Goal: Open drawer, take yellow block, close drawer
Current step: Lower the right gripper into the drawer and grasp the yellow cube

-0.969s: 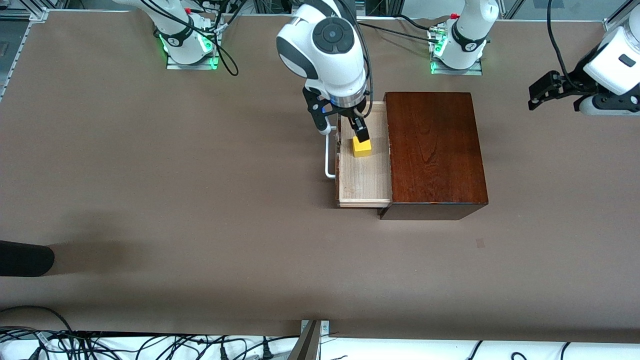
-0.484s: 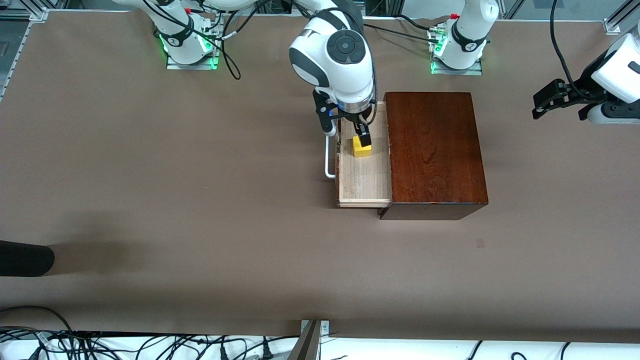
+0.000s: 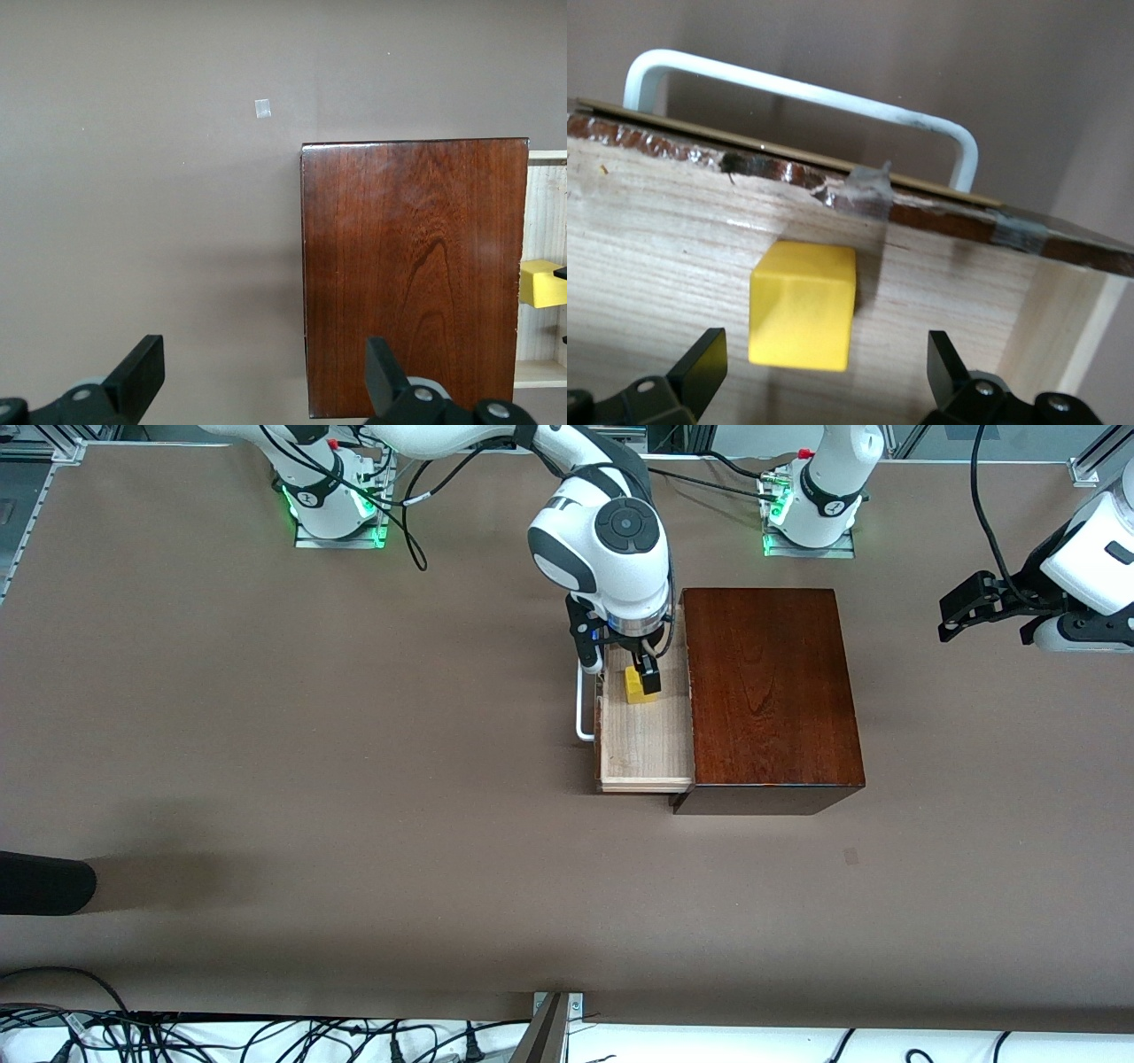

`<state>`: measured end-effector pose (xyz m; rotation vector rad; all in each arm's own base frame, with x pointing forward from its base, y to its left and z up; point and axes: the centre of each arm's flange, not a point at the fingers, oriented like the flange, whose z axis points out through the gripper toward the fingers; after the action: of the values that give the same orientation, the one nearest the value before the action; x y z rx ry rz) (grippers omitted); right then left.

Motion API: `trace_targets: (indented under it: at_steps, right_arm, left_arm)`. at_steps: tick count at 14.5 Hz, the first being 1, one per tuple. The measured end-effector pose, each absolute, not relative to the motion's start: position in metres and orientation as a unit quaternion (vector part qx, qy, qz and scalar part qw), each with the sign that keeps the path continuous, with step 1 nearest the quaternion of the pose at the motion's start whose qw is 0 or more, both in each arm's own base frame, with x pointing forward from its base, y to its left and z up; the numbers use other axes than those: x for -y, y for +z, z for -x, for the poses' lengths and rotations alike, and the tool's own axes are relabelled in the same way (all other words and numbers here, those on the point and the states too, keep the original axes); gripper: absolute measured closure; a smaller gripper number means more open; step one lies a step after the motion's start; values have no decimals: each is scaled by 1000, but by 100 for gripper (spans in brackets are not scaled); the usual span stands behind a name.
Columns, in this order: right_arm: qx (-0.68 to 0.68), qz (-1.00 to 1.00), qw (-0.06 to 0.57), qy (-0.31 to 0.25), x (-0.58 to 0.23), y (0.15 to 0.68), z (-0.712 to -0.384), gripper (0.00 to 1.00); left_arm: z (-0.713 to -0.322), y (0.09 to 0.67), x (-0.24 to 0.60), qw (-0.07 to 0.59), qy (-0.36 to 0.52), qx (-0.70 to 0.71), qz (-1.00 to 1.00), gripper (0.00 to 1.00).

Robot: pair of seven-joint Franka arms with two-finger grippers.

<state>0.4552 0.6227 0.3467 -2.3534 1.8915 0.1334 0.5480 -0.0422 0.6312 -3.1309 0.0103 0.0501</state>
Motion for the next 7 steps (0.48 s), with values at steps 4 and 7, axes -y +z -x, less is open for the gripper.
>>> trace_targets:
  at_steps: [4, 7]
  right_arm:
    - [-624, 778, 58, 42, -624, 333, -457, 0]
    - [-622, 780, 59, 42, -628, 325, -453, 0]
  left_arm:
    - [-548, 631, 43, 5, 16, -4, 1000, 0]
    - [-548, 631, 44, 5, 16, -5, 1000, 0]
